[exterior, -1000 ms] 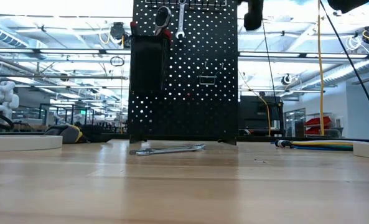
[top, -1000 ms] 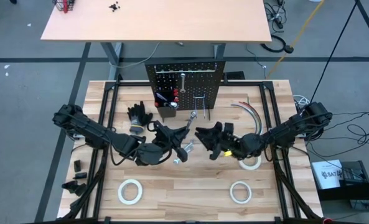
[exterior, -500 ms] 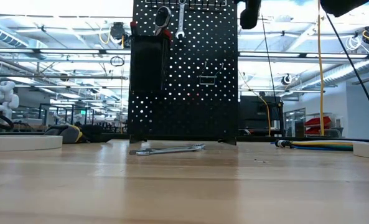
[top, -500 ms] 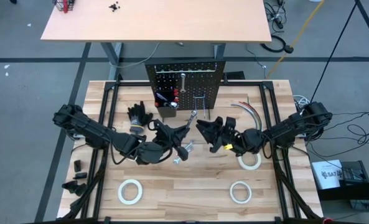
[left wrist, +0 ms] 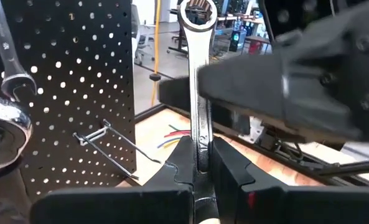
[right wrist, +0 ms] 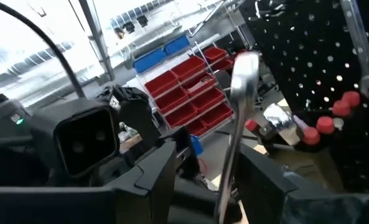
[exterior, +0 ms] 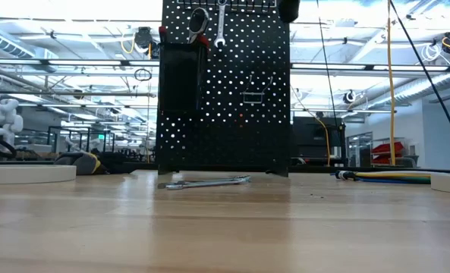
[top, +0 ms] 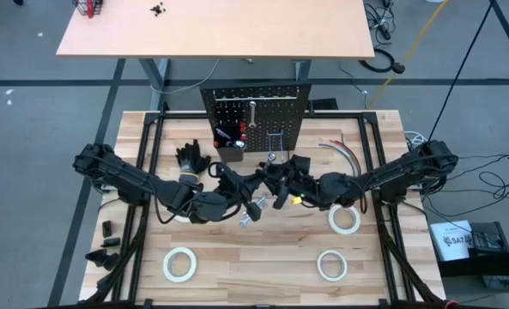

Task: Hang tools onto peg board
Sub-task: Hang the wrench on the peg board

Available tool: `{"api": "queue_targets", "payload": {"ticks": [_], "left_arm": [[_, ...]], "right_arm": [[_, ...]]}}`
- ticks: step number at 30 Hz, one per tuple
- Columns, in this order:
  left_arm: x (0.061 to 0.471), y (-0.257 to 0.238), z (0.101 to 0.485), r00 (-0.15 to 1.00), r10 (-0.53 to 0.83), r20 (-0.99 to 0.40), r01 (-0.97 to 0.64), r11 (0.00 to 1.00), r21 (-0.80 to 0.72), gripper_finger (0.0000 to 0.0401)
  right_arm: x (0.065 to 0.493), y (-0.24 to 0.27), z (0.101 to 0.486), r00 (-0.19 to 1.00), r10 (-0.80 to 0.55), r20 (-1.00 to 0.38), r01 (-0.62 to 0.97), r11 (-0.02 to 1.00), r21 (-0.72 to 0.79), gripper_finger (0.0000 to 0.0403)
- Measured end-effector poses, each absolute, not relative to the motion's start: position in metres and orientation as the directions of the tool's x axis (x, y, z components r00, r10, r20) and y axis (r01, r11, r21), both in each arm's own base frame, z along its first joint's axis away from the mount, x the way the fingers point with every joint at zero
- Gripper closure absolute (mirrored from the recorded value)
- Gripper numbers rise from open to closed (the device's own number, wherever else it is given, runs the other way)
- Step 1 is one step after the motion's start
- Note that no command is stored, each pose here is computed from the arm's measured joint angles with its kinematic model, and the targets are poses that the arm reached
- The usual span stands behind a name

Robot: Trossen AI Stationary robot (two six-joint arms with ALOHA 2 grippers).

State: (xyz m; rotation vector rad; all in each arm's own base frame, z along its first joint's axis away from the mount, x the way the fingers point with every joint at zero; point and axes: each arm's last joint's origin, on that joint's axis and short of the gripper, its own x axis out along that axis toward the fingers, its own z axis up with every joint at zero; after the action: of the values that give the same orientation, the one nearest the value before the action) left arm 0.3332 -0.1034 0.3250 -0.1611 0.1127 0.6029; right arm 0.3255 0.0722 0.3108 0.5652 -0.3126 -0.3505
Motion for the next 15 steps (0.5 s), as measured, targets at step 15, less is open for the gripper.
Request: {"api": "queue_targets", "payload": {"ticks": [15], "left_arm": [[0.333, -0.102, 0.323, 0.799, 0.579, -0.161, -0.596, 0.798, -0.087, 0.0381]], "right_arm": [[0.338, 0.073, 0.298, 0.895, -0.419, 0.153, 0.24, 0.741, 0.627, 0.0258]]}}
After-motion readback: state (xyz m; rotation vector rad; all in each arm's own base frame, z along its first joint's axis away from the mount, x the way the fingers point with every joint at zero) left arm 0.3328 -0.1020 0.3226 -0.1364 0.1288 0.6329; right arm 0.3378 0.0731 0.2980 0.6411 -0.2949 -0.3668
